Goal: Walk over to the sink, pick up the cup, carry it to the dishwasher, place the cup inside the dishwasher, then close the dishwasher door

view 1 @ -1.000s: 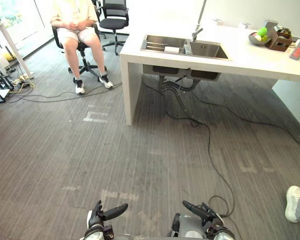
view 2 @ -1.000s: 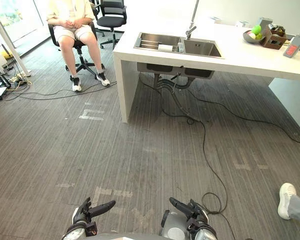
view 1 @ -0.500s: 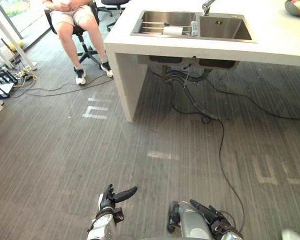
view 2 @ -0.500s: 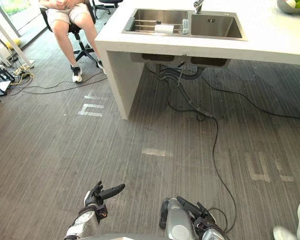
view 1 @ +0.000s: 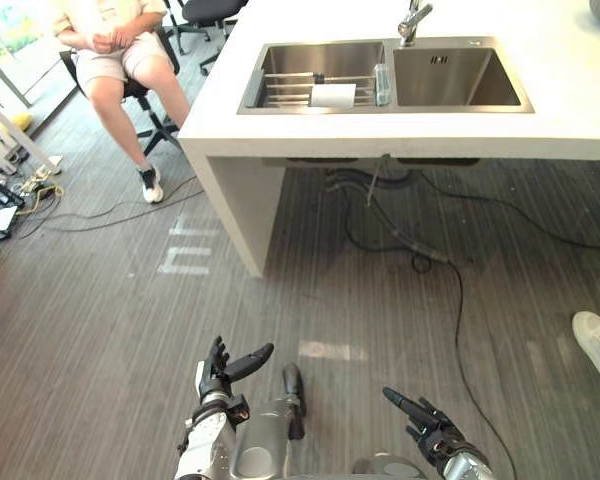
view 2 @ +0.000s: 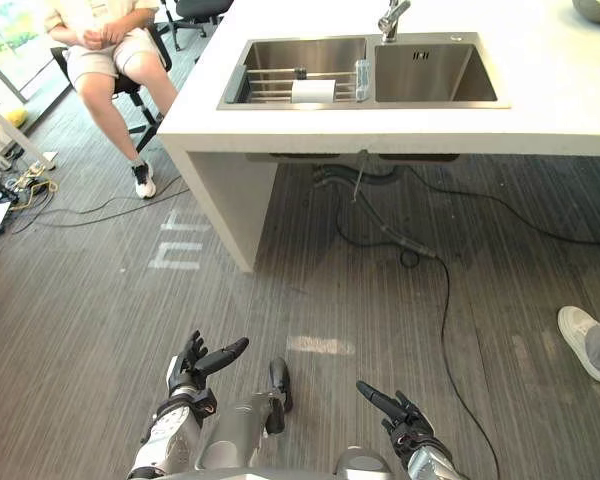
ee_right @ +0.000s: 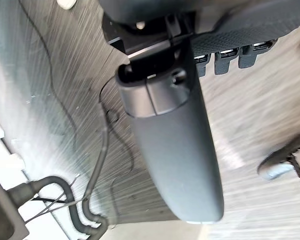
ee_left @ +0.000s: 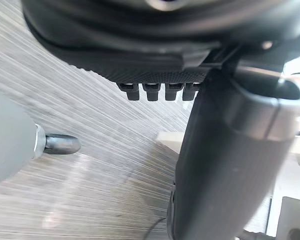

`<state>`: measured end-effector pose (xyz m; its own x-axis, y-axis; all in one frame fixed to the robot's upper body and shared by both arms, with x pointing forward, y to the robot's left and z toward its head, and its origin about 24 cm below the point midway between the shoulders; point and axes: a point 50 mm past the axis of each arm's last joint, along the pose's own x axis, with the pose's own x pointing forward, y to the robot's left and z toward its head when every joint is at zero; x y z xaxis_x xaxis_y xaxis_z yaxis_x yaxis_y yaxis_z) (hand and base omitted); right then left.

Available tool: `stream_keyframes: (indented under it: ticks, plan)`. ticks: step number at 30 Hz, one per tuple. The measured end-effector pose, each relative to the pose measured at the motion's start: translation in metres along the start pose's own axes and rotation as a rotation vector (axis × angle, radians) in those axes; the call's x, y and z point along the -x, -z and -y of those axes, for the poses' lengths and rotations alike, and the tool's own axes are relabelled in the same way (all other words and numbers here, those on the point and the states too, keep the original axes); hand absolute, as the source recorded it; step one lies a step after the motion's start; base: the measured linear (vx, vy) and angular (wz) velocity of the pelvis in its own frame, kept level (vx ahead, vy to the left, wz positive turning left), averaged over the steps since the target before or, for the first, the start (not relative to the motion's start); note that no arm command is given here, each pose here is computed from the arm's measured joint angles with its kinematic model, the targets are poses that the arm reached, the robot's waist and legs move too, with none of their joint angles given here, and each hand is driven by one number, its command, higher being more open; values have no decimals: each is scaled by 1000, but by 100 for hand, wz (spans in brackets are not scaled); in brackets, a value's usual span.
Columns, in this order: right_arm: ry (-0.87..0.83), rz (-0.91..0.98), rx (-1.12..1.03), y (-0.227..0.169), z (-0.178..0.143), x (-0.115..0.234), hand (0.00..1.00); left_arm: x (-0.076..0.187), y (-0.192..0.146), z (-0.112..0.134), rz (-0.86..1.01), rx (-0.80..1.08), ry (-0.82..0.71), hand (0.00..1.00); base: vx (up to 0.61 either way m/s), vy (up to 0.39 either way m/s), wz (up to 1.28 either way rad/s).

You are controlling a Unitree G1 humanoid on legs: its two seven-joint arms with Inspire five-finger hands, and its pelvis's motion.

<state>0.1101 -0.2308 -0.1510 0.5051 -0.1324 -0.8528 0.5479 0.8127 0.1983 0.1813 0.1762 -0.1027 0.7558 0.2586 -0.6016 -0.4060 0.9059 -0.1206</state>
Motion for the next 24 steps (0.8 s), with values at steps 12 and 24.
stream_keyframes:
  ticks: [12,24]
  plan:
    - [15,-51,-48,5,-5,-2,100,2,-31,-6,178,69,-86,100,344,176,1]
    - [114,-23,-305,17,16,6,100,83,-202,-20,1201,281,-179,100,280,-206,41]
